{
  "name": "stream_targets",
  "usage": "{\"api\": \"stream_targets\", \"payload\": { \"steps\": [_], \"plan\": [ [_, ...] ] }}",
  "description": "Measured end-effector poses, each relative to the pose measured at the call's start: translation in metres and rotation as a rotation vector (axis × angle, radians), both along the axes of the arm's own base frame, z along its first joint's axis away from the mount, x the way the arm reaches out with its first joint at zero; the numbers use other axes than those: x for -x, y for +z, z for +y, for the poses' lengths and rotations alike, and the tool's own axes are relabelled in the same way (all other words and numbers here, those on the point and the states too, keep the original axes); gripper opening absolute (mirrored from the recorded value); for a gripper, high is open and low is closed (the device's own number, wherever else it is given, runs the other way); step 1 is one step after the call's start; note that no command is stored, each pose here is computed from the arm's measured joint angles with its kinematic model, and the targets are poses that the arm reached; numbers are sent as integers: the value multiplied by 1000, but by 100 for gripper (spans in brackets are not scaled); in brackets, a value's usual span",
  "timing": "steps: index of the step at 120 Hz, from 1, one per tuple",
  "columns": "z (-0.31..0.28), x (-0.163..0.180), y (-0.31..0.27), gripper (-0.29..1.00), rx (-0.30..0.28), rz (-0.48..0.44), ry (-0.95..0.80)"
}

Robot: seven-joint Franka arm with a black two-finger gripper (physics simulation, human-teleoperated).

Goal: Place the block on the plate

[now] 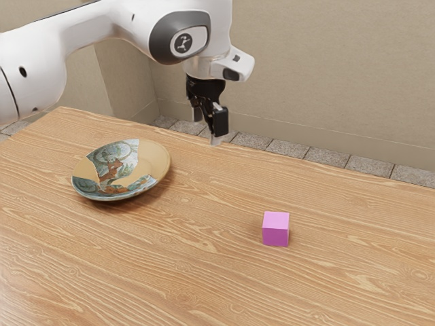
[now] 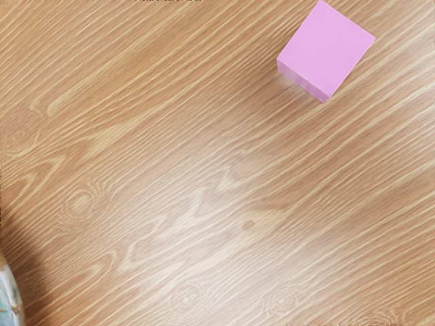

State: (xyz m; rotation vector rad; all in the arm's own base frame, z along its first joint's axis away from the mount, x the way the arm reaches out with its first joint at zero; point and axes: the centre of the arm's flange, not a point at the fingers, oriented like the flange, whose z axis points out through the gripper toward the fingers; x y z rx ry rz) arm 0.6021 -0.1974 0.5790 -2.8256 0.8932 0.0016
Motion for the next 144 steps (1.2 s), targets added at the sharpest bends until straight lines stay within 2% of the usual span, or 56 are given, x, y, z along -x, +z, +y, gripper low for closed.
{"api": "stream_targets", "payload": {
  "steps": [10, 56, 82, 104, 116, 127, 144],
  "plan": [
    [-3, -3, -6, 70, -3, 11, -39],
    [-72, -23, -104, 70, 87, 107, -216],
    [-96, -27, -168, 70, 201, 212, -231],
    [-97, -32, -197, 70, 240, 255, -314],
    [-105, -38, -217, 70, 260, 255, -374],
    [-110, -54, -217, 70, 283, 210, -418],
    [-106, -65, -233, 70, 295, 200, -460]
  ]
}}
